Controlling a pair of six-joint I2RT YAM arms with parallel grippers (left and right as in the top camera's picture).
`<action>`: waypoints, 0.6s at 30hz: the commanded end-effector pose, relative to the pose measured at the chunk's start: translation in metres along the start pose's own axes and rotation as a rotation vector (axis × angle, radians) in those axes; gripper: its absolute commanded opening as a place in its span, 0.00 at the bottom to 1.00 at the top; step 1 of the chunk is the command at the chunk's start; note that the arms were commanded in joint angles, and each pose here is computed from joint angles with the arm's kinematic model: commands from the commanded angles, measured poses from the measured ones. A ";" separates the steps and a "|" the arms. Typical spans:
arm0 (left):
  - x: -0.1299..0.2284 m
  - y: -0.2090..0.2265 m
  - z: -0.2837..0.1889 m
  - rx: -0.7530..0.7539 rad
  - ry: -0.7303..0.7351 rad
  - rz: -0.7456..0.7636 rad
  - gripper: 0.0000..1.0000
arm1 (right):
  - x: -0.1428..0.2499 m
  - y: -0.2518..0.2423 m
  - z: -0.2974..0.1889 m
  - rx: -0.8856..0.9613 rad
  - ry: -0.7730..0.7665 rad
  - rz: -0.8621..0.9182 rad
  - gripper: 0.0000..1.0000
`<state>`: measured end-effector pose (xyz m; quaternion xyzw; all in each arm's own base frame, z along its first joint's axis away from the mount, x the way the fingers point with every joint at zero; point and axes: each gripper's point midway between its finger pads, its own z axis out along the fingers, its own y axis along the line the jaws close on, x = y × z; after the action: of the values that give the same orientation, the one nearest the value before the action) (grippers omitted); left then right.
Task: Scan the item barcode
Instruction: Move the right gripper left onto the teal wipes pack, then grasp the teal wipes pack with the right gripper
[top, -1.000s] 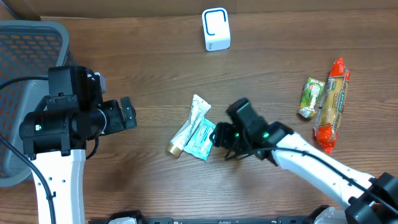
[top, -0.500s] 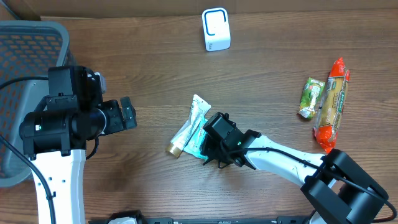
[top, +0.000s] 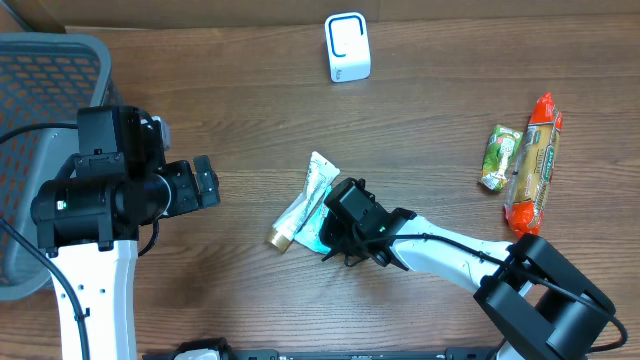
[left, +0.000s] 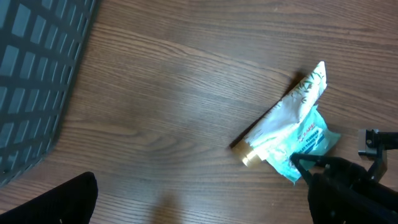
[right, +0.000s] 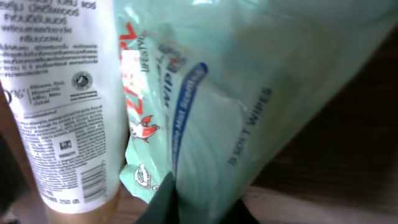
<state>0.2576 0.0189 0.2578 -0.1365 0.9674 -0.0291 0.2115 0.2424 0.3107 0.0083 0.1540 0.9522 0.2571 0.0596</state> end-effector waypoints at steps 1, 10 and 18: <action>-0.003 0.000 -0.002 0.005 -0.013 -0.020 1.00 | 0.007 -0.012 0.008 0.032 0.046 0.006 0.04; -0.003 -0.001 -0.002 0.005 -0.012 -0.020 1.00 | -0.014 0.003 -0.045 -0.021 0.031 -0.226 0.04; -0.003 0.000 -0.002 0.005 -0.013 -0.020 1.00 | -0.073 -0.062 -0.155 0.531 -0.269 -0.462 0.04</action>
<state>0.2577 0.0189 0.2579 -0.1365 0.9673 -0.0291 0.2117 0.2285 0.2068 0.0705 0.0150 0.9931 0.0845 0.0796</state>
